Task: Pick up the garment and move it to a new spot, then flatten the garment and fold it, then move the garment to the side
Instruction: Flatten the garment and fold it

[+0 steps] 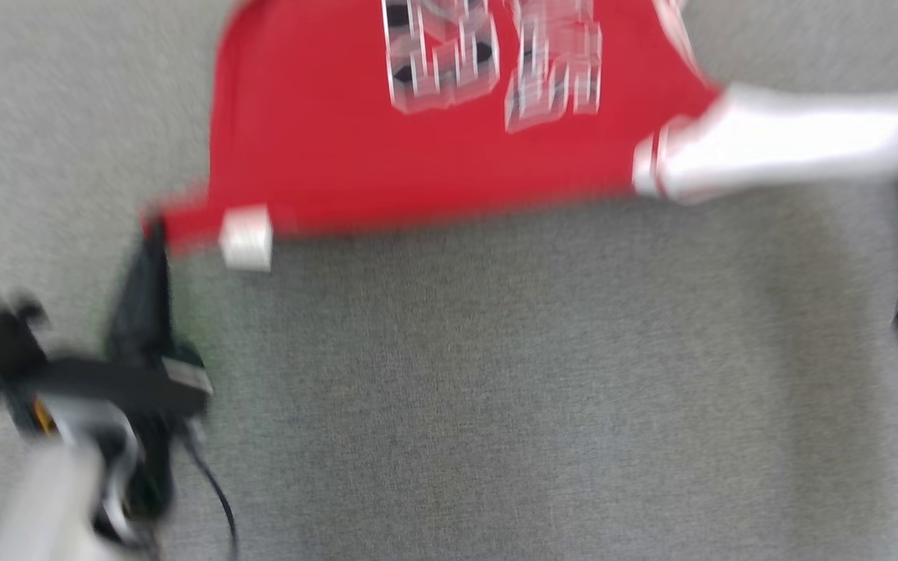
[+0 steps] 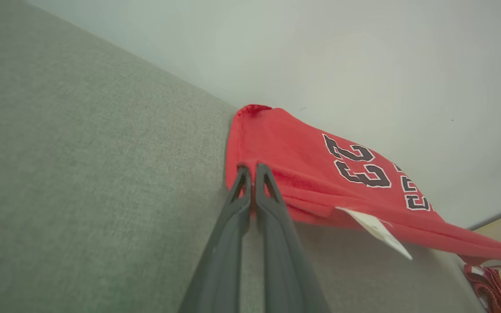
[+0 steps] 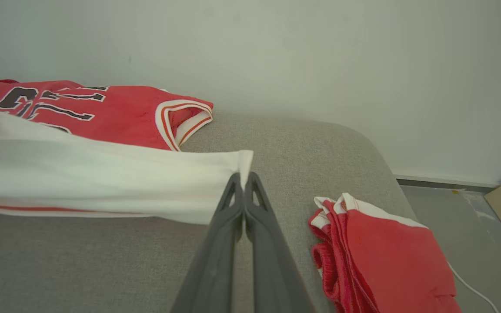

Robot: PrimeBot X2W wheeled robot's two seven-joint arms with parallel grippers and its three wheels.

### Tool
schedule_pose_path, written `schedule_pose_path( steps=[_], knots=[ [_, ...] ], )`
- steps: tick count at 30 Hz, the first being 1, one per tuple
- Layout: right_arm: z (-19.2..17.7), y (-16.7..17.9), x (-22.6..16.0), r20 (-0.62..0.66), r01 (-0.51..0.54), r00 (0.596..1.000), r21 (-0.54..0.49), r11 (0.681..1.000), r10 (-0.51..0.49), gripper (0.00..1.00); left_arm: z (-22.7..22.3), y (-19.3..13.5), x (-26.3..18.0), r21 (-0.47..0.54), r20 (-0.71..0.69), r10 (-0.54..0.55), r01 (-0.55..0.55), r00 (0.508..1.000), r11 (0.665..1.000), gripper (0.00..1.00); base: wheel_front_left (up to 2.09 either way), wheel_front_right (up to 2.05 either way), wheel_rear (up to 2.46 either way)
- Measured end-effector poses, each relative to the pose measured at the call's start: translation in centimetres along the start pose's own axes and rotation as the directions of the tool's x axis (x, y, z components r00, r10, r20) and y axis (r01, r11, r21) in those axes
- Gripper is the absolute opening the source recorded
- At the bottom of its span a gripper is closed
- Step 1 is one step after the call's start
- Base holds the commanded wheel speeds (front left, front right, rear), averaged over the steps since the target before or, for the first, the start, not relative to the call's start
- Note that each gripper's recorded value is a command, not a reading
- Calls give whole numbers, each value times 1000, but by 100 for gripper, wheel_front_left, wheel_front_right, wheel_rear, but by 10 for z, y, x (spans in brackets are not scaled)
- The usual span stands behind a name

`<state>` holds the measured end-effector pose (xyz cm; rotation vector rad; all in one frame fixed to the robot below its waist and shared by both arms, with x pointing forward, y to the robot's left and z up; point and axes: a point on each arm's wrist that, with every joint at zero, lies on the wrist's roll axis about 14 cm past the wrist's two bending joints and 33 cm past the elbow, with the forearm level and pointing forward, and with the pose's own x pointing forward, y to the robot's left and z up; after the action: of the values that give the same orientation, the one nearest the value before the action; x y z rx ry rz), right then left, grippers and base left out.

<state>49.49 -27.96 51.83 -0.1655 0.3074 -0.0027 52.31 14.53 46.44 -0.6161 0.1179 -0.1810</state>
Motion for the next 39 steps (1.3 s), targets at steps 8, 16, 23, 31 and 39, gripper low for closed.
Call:
schedule_pose_path(
  steps=[8, 16, 23, 31, 39],
  knots=[
    [-64, 20, -92, -272, 54, 962, 103, 993, -24, 0, -45, -11, -88, -65, -148, 82, -93, 986, 994, 0, 0, 0, 0],
    [-103, 42, -152, -412, 66, 911, 174, 983, 12, 0, -58, -8, -136, -63, -194, 153, -168, 969, 984, 0, 0, 0, 0],
    [-139, 49, -187, -529, 85, 848, 205, 975, 37, 0, -77, -5, -171, -10, -294, 192, -204, 936, 979, 0, 0, 0, 0],
    [-153, 63, -201, -580, 53, 808, 249, 967, 105, 0, -85, 1, -192, 48, -351, 222, -220, 910, 974, 0, 0, 0, 0],
    [-155, 60, -204, -575, 54, 812, 244, 968, 99, 0, -86, 5, -201, 84, -379, 238, -222, 894, 971, 0, 0, 0, 0]
  ],
)
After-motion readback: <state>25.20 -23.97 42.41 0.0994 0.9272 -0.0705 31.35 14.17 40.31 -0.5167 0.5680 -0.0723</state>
